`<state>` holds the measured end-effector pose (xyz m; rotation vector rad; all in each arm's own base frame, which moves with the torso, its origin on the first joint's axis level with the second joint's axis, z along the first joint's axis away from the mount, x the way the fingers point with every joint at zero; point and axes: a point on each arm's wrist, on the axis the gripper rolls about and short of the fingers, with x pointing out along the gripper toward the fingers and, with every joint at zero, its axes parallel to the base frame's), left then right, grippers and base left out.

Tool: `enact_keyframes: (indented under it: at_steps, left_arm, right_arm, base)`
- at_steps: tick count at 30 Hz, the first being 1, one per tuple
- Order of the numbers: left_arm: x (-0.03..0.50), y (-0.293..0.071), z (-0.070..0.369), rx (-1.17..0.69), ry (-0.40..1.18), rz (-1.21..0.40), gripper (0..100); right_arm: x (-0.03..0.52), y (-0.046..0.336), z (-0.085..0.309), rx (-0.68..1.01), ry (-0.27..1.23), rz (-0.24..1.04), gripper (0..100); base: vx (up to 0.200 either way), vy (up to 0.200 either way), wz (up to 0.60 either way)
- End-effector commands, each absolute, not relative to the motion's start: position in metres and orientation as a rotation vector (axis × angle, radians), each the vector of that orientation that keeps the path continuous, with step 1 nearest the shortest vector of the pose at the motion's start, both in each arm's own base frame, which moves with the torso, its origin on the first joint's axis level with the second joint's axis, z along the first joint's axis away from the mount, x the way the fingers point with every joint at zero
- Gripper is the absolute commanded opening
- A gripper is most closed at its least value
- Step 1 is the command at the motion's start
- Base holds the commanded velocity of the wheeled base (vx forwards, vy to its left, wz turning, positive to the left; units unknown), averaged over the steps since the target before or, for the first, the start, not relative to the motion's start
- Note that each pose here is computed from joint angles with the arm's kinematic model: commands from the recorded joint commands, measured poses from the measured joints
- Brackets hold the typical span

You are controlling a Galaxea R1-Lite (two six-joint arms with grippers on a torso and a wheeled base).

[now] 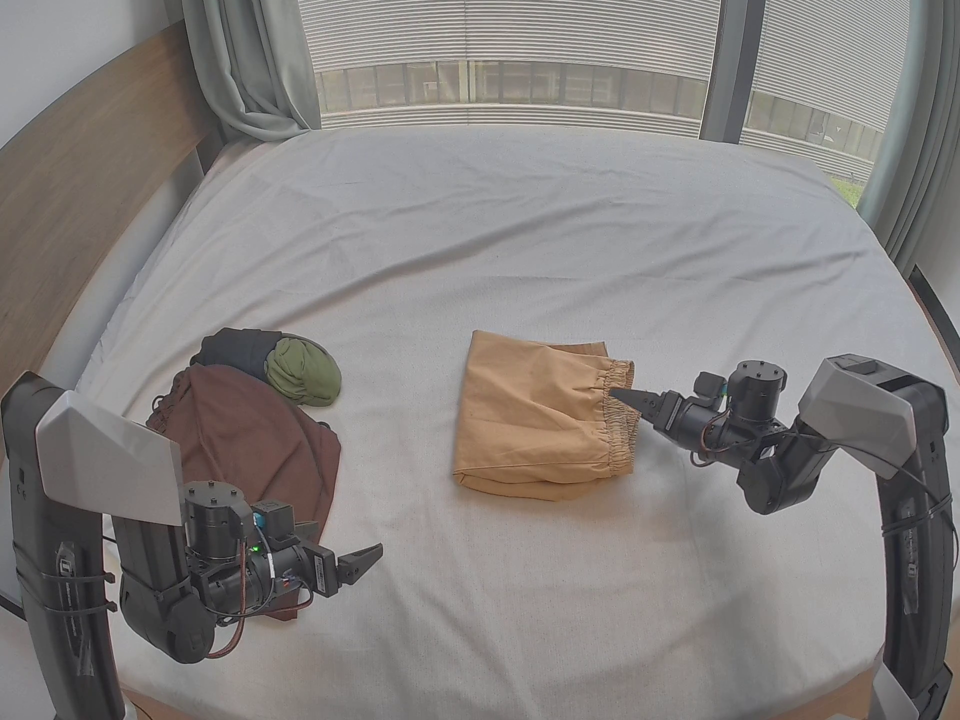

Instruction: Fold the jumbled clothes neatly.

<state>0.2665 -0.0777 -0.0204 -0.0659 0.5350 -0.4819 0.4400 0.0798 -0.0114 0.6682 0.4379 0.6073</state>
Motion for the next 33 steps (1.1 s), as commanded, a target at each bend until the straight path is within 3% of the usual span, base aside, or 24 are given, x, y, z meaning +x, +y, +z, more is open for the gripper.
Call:
enact_keyframes:
  at_steps: [1, 7, 15, 24, 33]
  left_arm:
    - [0.268, -0.078, -0.019, -0.064, 0.526, -0.482, 100]
    - [0.267, -0.078, -0.018, -0.064, 0.523, -0.483, 100]
    - [0.268, -0.077, -0.018, -0.065, 0.521, -0.479, 100]
    - [0.269, -0.076, -0.018, -0.066, 0.519, -0.476, 100]
    - [0.270, -0.076, -0.018, -0.068, 0.517, -0.474, 100]
  right_arm:
    - [0.432, 0.060, 0.035, 0.658, 0.353, 0.594, 100]
    - [0.420, 0.066, 0.071, 0.643, 0.301, 0.633, 100]
    - [0.416, 0.101, 0.069, 0.636, 0.344, 0.702, 100]
    - [0.428, 0.127, 0.006, 0.620, 0.456, 0.715, 100]
    - [0.434, 0.120, -0.041, 0.573, 0.495, 0.630, 100]
  base:
    - [0.000, 0.000, 0.00]
    - [0.000, 0.000, 0.00]
    - [0.000, 0.000, 0.00]
    - [0.000, 0.000, 0.00]
    - [0.000, 0.000, 0.00]
